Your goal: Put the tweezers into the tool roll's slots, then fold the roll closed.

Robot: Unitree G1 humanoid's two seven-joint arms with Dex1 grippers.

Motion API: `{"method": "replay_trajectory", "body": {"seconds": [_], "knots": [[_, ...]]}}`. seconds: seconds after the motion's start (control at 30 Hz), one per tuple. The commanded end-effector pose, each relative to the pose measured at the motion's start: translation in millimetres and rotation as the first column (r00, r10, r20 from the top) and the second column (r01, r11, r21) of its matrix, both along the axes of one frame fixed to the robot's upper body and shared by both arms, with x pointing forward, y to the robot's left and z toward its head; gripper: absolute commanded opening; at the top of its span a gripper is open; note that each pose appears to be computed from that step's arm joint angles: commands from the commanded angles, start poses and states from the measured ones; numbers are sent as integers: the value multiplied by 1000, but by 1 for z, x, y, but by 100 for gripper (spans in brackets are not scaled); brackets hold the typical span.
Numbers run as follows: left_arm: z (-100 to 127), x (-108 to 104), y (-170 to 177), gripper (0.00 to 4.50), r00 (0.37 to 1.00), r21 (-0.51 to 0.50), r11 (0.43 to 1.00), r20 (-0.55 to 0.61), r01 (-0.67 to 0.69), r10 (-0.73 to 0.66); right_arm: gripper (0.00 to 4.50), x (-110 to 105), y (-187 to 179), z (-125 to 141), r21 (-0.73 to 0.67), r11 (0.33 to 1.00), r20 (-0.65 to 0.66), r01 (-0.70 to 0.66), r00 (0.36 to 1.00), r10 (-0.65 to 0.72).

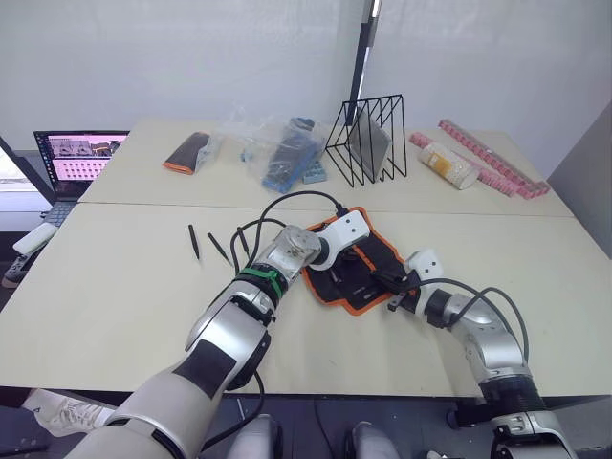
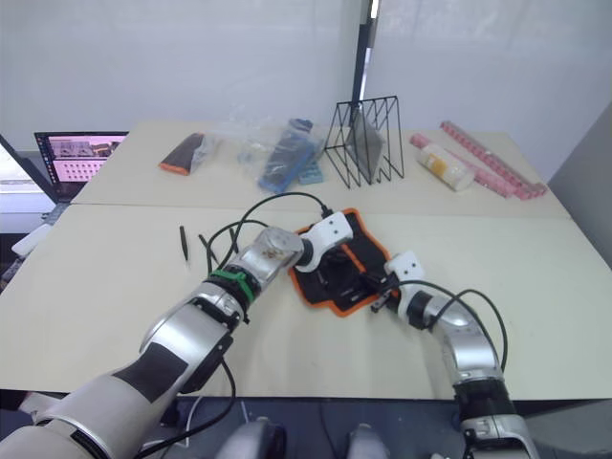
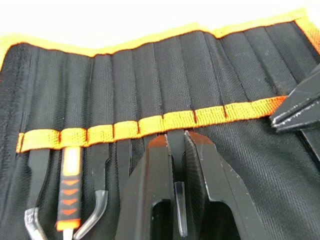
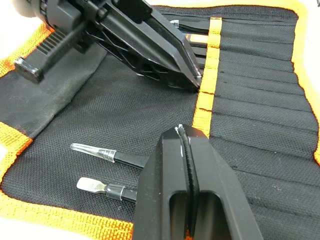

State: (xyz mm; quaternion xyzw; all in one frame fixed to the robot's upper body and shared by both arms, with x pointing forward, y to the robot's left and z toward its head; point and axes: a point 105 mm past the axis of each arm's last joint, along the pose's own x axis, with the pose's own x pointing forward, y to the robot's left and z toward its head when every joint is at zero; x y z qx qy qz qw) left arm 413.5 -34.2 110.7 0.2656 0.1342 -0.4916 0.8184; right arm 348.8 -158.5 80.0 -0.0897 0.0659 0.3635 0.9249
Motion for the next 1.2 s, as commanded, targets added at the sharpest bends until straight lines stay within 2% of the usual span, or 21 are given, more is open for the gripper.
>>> {"method": "replay_trajectory", "body": {"seconds": [0.03,0.13,0.17,0.33,0.43,0.5,0.53,0.77,0.87,0.9,1.03,1.2], "knots": [[14,7,-3,3,998,-15,1000,60,-16,17,0,-9,-2,-30,-31,999,-112,12,994,-15],[12,9,3,3,998,-4,999,49,-32,33,0,-9,-3,-31,-31,999,-113,14,993,-17],[11,9,5,97,999,-5,999,42,-34,34,0,-9,-3,-31,-32,999,-113,15,993,-18],[15,13,20,259,998,-16,999,33,-51,51,0,-7,-4,-29,-33,999,-101,23,995,-26],[21,16,31,358,996,-61,994,16,-87,89,0,-6,-6,-26,-35,999,-77,25,997,-27],[24,10,44,426,994,-122,987,-20,-105,103,0,-5,-11,-23,-8,999,-60,53,997,-53],[25,5,50,446,994,-137,984,-31,-110,107,0,-5,-12,-22,4,998,-54,61,997,-61],[45,-17,105,446,960,-201,939,-30,-279,278,0,2,-11,8,177,979,48,105,992,-115],[53,-22,117,446,946,-242,916,-38,-320,321,0,1,-11,8,171,980,56,100,992,-111],[59,-23,131,446,934,-270,897,-22,-350,357,0,1,-13,6,159,981,55,108,992,-118],[71,-32,184,446,867,-349,820,40,-454,497,0,1,-18,1,136,983,51,127,990,-135],[59,-56,263,446,716,-372,694,104,-616,690,0,6,-25,3,136,979,62,150,985,-160]]}}
